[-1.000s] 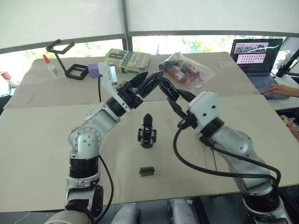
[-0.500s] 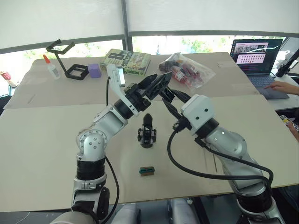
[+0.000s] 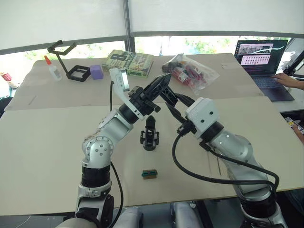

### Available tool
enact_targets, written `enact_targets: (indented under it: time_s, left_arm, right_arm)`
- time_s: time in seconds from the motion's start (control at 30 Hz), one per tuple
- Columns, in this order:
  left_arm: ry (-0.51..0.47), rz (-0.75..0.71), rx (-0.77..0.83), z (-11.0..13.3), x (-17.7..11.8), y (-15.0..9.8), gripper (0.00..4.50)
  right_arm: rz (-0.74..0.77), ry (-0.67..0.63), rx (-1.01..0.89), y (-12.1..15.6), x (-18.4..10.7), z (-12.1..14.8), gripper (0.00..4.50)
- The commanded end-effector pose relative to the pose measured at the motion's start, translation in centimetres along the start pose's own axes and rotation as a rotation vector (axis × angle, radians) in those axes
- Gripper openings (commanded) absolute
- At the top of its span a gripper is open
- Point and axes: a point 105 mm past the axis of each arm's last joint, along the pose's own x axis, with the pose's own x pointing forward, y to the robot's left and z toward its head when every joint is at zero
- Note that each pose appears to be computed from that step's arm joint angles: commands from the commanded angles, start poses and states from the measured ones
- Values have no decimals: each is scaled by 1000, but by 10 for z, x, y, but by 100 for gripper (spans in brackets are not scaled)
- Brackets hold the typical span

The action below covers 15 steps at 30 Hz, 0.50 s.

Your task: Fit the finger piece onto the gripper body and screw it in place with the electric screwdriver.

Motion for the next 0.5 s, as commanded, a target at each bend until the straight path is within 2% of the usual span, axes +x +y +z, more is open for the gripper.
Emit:
enact_targets:
  time_s: [0.03, 0.1, 0.17, 0.2, 0.27, 0.37, 0.43, 0.5]
  left_arm:
    - [-55, -78, 67, 31, 1, -7, 0]
    - [17, -116, 89, 37, -2, -1, 0]
    - [145, -197, 85, 34, -8, 0, 0]
    - [196, -237, 77, 33, -11, -2, 0]
    - [319, -298, 31, 27, -19, -4, 0]
    - [495, -396, 89, 15, -27, -7, 0]
    - [551, -464, 115, 12, -25, -13, 0]
    - [563, -517, 105, 9, -22, -21, 0]
  right_arm:
    - [82, -30, -1, -8, -11, 13, 285]
    - [198, -40, 25, -12, -16, 19, 355]
    - [393, -33, 128, -4, -25, 24, 427]
    - [462, -25, 171, -2, -29, 25, 447]
    - [570, 0, 260, -2, -34, 28, 447]
    - [618, 111, 419, -14, -26, 23, 447]
    - [688, 258, 590, -14, -25, 18, 447]
    - [742, 355, 635, -8, -25, 16, 447]
